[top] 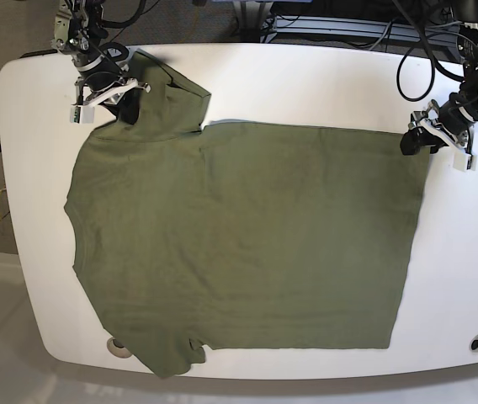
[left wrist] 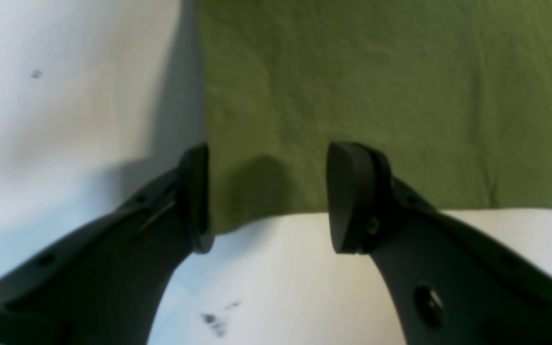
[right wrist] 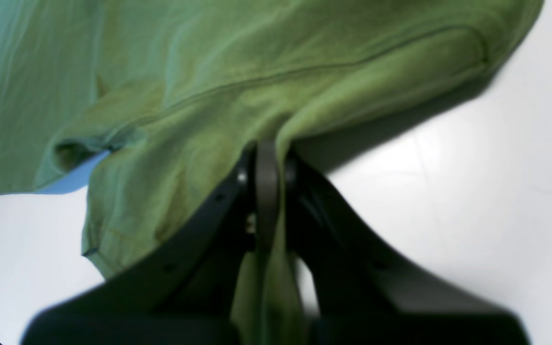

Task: Fold the T-shirt properly
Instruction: 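Grasp the shirt's shoulder corners with the left and right grippers, then lift the shoulder edge with both grippers and pull it toward the robot, then lower the held shoulder edge onto the shirt body, folding it over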

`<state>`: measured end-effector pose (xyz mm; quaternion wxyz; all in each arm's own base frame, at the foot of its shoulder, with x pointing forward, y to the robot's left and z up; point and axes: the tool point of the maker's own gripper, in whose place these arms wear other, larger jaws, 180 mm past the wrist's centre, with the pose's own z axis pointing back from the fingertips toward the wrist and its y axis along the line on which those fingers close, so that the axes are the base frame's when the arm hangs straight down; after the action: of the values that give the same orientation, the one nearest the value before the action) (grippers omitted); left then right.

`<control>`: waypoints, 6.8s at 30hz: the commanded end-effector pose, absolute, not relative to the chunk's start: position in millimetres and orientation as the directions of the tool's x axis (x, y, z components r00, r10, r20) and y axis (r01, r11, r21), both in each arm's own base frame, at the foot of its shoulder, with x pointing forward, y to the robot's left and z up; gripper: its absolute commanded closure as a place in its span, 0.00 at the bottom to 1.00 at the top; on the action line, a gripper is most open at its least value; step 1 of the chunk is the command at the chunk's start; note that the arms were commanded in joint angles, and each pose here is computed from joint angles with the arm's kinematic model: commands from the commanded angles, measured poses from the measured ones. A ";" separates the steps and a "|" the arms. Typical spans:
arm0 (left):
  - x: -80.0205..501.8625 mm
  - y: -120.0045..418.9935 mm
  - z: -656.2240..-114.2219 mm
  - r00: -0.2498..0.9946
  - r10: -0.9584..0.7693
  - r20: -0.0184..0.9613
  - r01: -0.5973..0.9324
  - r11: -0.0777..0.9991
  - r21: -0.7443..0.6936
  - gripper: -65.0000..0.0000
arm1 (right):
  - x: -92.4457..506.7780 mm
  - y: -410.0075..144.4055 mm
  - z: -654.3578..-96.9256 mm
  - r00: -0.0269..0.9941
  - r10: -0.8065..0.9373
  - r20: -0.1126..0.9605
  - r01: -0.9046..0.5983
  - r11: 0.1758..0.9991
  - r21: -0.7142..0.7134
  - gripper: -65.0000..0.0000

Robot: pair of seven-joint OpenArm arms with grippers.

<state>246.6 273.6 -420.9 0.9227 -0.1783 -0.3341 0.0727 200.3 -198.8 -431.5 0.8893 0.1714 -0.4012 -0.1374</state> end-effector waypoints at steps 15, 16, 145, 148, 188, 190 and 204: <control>233.5 272.6 -435.9 0.795 0.211 0.568 -0.005 0.940 -0.341 1.00 | 199.3 -203.1 -431.4 0.650 -0.370 0.664 0.110 0.910 0.399 1.00; 233.3 271.9 -435.7 0.796 0.209 0.568 -0.002 0.939 -0.343 1.00 | 199.4 -203.1 -431.3 0.649 -0.370 0.664 0.110 0.910 0.400 1.00; 297.4 286.2 -339.1 0.594 0.176 0.785 0.104 0.951 -0.292 1.00 | 308.4 -244.4 -306.5 0.396 -0.207 0.894 -0.021 0.972 0.234 1.00; 305.9 287.8 -340.8 0.587 0.196 0.785 0.095 0.947 -0.308 1.00 | 316.3 -247.5 -312.3 0.406 -0.210 0.890 -0.011 0.972 0.234 1.00; 339.7 303.9 -337.8 0.526 0.303 0.795 0.038 0.925 -0.378 1.00 | 369.2 -260.9 -360.7 0.491 -0.257 0.832 0.056 0.963 0.264 1.00; 344.5 302.8 -335.9 0.519 0.293 0.803 0.041 0.930 -0.366 0.84 | 375.6 -262.3 -350.0 0.453 -0.246 0.857 0.050 0.967 0.251 1.00; 342.3 306.4 -338.8 0.536 0.274 0.799 0.032 0.939 -0.343 0.47 | 381.9 -264.4 -343.4 0.442 -0.238 0.865 0.046 0.969 0.243 0.44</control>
<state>336.2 298.5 -355.2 0.8693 -0.1688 -0.4578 0.0791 370.7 -258.3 -364.5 0.8574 0.0984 -0.4963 -0.0938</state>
